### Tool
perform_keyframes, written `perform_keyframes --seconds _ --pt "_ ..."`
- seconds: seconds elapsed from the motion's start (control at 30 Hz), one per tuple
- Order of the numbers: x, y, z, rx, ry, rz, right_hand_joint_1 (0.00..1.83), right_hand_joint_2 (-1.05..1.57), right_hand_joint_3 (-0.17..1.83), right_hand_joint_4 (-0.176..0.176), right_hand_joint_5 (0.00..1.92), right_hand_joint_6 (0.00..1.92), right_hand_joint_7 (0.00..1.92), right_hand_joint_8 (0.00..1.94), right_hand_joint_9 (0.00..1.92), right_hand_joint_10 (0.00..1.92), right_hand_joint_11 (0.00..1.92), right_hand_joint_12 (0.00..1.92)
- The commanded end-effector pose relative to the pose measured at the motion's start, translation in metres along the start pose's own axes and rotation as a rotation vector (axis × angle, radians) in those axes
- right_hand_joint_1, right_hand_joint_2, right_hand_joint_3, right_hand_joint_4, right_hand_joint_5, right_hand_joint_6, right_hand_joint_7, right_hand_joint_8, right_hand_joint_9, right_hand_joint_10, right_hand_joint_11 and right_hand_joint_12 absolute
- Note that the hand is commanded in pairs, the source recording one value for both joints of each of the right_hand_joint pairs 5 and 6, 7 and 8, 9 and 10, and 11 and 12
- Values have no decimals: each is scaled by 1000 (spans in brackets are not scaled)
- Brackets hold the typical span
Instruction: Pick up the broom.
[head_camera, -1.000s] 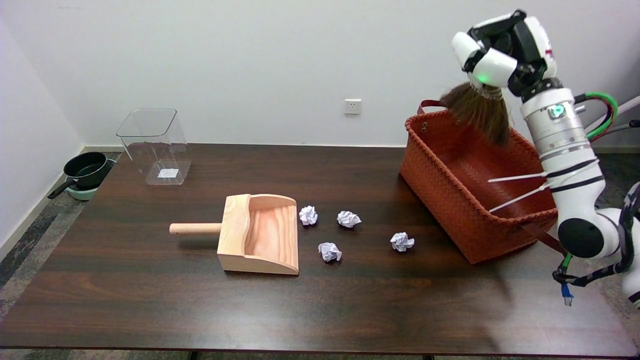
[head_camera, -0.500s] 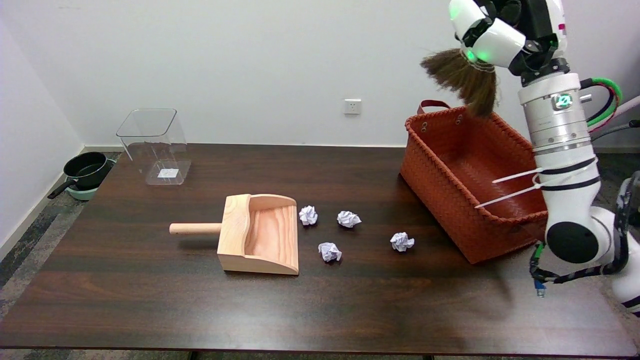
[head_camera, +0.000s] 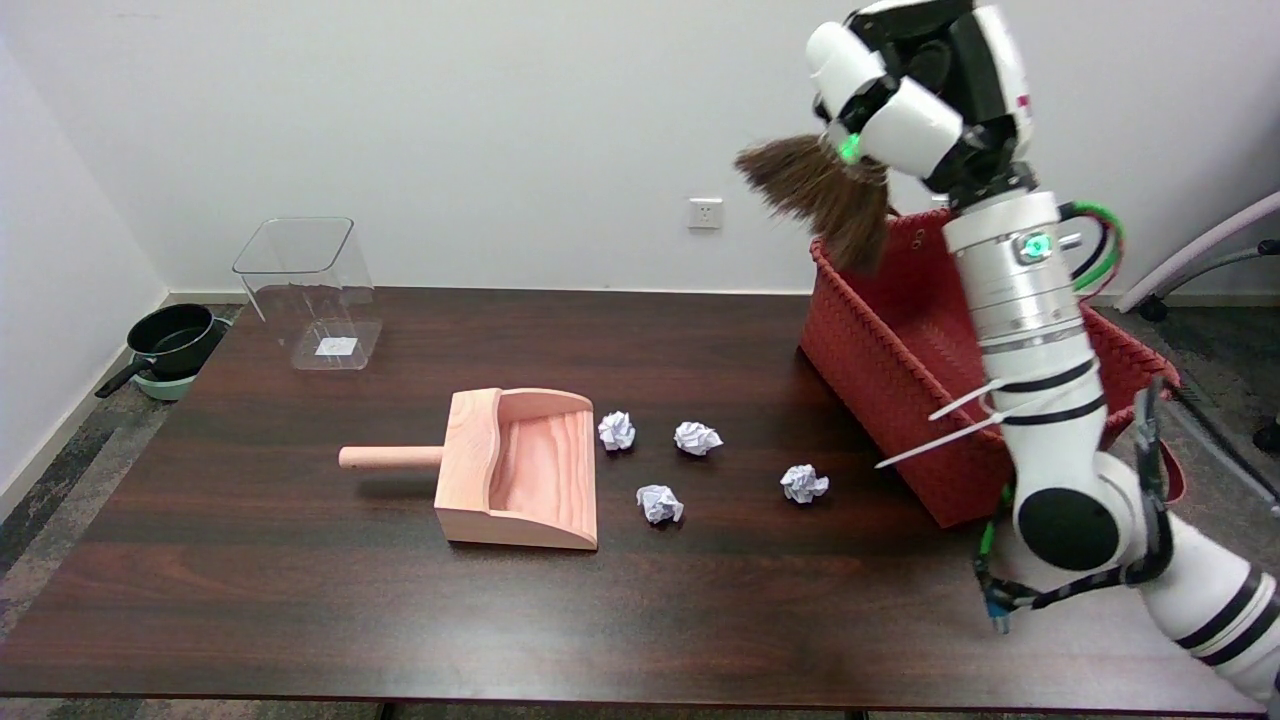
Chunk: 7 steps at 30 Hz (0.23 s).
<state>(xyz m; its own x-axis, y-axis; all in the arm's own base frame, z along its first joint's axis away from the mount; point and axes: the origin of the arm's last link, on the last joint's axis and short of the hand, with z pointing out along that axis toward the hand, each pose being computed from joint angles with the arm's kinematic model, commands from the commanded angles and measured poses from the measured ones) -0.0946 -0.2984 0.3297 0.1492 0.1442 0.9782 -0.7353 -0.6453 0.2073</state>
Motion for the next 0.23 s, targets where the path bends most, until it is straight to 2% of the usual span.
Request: perform_keyframes --seconds 0.03,0.23 --pt "-66 67 -26 -238 -109 81 1006 1508 1254 0 1920 1920 1920 1920 1920 1920 1920 1920" --pt "-87 99 -26 -271 -162 -2 1005 1503 1256 0 1920 1920 1920 1920 1920 1920 1920 1920"
